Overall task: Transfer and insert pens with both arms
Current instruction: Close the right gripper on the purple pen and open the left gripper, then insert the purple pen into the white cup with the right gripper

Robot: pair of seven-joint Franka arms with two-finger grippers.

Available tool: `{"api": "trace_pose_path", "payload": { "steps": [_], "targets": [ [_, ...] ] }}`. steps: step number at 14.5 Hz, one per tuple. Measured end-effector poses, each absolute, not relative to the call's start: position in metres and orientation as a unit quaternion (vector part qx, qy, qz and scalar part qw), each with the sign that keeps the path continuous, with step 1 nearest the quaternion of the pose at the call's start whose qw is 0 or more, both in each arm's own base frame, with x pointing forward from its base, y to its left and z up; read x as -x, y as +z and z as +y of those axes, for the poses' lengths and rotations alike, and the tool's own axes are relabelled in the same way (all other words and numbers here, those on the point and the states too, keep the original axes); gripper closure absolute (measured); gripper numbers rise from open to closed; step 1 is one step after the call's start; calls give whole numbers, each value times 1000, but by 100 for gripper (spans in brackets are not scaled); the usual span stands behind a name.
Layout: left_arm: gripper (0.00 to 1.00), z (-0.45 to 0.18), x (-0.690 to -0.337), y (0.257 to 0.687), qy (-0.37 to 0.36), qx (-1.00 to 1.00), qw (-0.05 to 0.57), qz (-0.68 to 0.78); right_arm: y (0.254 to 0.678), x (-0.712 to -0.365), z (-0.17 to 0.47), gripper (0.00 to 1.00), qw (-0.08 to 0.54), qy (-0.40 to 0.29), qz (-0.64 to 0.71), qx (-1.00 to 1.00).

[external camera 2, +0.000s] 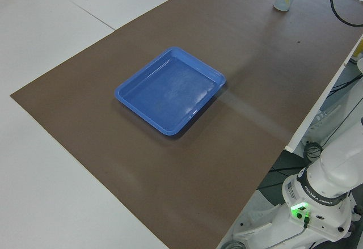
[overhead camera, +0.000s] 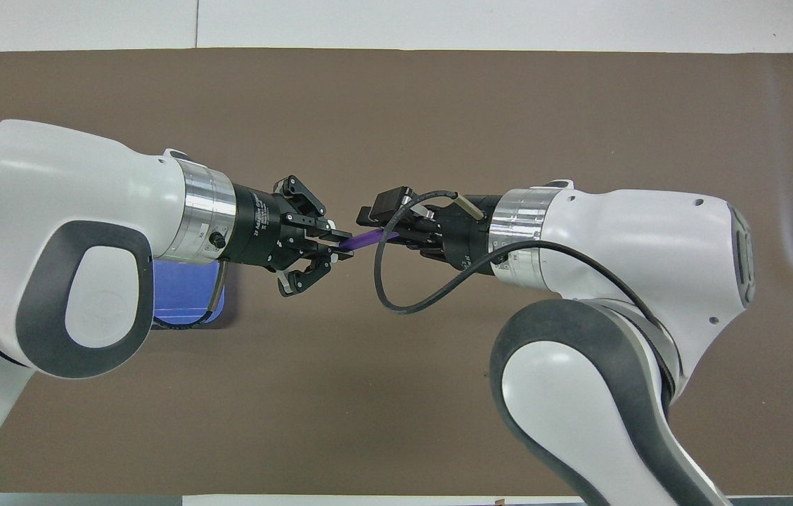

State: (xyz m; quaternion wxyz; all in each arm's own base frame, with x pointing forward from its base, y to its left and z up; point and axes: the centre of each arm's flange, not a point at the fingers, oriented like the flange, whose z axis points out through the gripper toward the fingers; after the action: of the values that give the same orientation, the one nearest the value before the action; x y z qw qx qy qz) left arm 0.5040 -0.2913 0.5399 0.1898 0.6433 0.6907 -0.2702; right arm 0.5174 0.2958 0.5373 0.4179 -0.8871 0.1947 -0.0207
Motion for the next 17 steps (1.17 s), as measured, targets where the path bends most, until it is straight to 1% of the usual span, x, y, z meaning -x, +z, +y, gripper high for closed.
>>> {"api": "trace_pose_path", "payload": {
  "steps": [1, 2, 3, 4, 9, 10, 12, 13, 14, 15, 17],
  "targets": [
    [83, -291, -504, 540, -270, -643, 190, 691, 537, -517, 296, 56, 418, -21, 195, 887],
    [83, -291, -504, 540, -270, -643, 190, 691, 537, -517, 296, 63, 418, -21, 194, 887],
    [83, -290, -505, 541, -270, -642, 192, 691, 536, -518, 295, 76, 415, -21, 193, 889],
    [83, -289, -505, 541, -270, -642, 193, 692, 536, -518, 295, 82, 415, -21, 193, 889],
    [83, -289, -505, 541, -271, -643, 194, 690, 536, -518, 295, 82, 415, -22, 192, 889],
    [79, -289, -505, 542, -270, -647, 196, 686, 537, -518, 295, 82, 415, -22, 192, 889],
    [59, -289, -504, 543, -269, -653, 201, 680, 537, -518, 295, 82, 415, -22, 189, 890],
    [45, -289, -504, 544, -268, -653, 202, 678, 536, -518, 295, 82, 409, -25, 181, 894],
    [35, -289, -504, 545, -267, -654, 204, 678, 535, -518, 293, 82, 389, -30, 159, 907],
    [22, -289, -504, 546, -265, -655, 207, 677, 536, -520, 285, 82, 357, -33, 132, 924],
    [1, -288, -504, 549, -263, -655, 211, 676, 550, -530, 253, 82, 281, -25, 63, 957]
  ]
}}
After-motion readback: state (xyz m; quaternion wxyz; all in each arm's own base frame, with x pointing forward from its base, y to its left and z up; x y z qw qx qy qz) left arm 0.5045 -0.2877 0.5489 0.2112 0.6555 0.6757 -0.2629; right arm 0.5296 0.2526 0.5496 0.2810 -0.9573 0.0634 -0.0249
